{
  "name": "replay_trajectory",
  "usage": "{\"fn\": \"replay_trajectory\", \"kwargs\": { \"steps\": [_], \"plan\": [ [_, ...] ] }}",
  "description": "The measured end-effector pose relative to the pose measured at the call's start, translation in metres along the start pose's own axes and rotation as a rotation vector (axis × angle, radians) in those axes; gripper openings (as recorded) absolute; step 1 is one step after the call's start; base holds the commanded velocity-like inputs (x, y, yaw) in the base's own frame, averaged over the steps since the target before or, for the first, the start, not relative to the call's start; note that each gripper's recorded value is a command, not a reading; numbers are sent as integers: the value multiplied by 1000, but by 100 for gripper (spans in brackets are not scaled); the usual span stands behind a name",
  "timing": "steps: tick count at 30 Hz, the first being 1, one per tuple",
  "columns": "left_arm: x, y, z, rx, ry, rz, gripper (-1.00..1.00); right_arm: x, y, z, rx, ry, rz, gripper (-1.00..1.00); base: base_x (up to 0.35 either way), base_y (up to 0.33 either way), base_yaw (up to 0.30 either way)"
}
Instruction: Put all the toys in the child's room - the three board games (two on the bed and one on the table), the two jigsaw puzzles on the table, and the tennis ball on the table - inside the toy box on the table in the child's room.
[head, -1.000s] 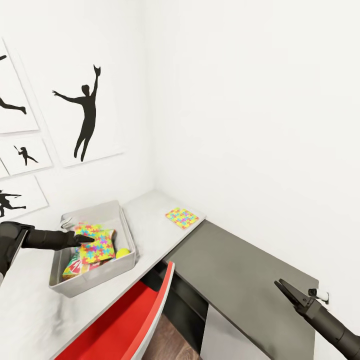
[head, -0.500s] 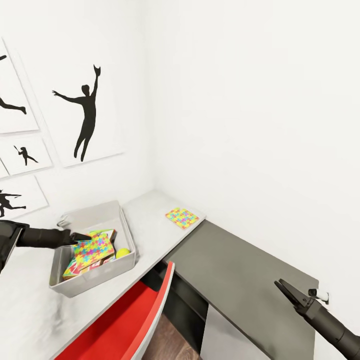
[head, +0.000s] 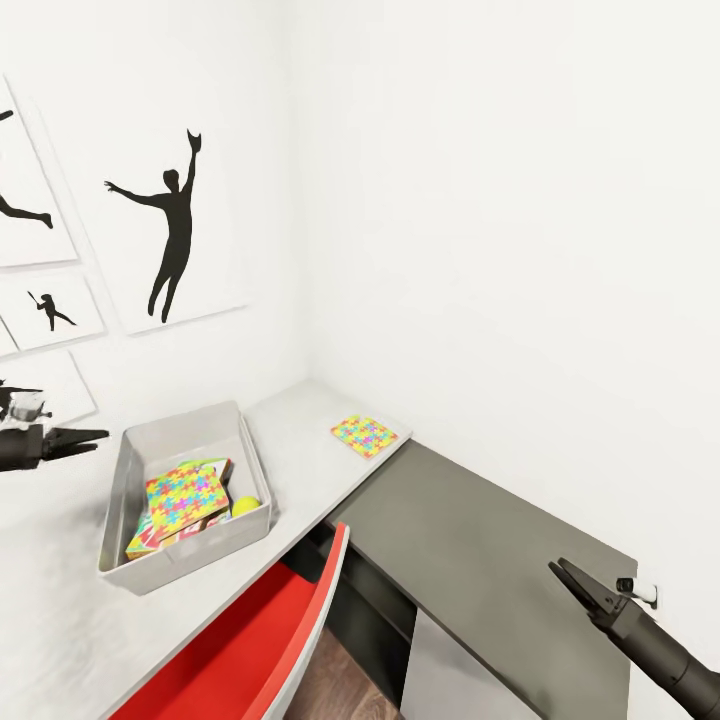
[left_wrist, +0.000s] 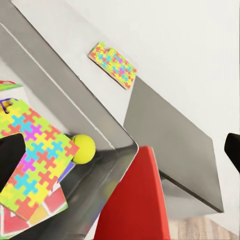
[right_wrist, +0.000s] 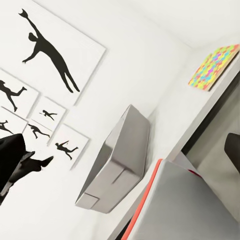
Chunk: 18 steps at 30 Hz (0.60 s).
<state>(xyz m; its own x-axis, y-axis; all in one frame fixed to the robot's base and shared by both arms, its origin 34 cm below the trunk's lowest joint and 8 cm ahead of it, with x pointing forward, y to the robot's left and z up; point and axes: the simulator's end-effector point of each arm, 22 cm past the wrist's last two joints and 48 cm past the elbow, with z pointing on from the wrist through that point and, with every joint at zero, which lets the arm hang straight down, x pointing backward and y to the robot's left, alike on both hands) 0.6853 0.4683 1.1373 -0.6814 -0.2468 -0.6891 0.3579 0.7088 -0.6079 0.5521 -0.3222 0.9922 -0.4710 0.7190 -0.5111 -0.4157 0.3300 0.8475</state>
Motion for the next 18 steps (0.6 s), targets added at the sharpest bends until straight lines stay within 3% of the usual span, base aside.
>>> {"fn": "replay_trajectory", "kwargs": {
  "steps": [2, 8, 13, 18],
  "plan": [
    [-7, 3, -16, -11, -29, 2, 100, 0, 0, 0, 0, 0, 0, 100, 0, 0, 0],
    [-9, 15, -37, -36, -49, -23, 100, 0, 0, 0, 0, 0, 2, 100, 0, 0, 0],
    [2, 30, -44, -43, -48, -92, 100, 0, 0, 0, 0, 0, 1, 100, 0, 0, 0],
    [3, 29, -48, -42, -49, -109, 100, -2, 6, 0, -2, -1, 0, 100, 0, 0, 0]
  ]
}}
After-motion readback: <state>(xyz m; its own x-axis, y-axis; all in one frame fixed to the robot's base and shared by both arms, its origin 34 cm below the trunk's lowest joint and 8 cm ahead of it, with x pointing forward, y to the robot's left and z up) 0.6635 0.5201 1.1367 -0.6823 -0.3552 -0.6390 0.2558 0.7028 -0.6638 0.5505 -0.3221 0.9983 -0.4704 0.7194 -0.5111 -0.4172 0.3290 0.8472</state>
